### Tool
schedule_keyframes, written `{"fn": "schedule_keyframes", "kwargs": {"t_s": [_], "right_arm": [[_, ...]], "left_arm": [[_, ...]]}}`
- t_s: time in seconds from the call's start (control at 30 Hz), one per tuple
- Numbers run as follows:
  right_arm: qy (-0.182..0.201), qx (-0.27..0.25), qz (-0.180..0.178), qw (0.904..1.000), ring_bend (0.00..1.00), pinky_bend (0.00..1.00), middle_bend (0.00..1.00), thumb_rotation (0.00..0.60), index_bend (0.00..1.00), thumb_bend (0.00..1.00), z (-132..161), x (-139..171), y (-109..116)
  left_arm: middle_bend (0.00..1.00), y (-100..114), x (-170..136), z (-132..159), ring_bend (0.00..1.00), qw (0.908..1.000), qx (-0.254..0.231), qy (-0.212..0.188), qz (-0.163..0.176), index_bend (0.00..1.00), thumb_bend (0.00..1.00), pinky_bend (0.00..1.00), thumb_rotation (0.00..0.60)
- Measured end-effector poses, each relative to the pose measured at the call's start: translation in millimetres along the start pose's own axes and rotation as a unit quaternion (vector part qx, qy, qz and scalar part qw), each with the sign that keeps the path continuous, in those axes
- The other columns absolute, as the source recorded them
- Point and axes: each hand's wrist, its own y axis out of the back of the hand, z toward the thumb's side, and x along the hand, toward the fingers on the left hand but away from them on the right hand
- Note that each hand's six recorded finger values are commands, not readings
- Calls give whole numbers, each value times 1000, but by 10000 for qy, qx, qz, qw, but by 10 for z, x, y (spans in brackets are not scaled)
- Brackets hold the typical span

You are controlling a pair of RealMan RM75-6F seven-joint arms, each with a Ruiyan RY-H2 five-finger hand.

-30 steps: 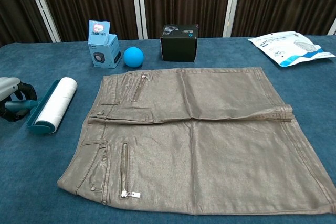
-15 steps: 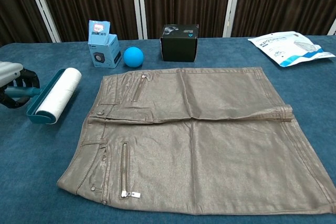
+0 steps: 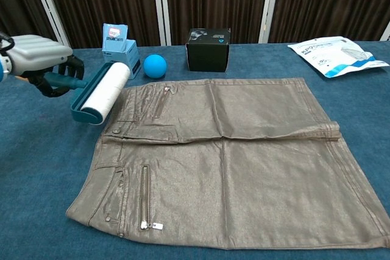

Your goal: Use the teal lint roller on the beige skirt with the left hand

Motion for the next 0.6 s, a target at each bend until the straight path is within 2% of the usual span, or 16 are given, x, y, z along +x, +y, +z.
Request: {"fn": "schedule_keyframes", "kwargs": {"t_s": [0.3,0.6], "right_arm": [[-65,49,-10,10000,0,0,0,600,0,0,-11,-21,0],[-83,-5,40,10000,0,0,0,600,0,0,-25,-32,-3]], "left_arm": [[439,212,275,500,368,9955,764,-552,-50,686,831,420,600],[439,142,342,732,369,9911,1130,-689,-131,686,838,421,600]]}}
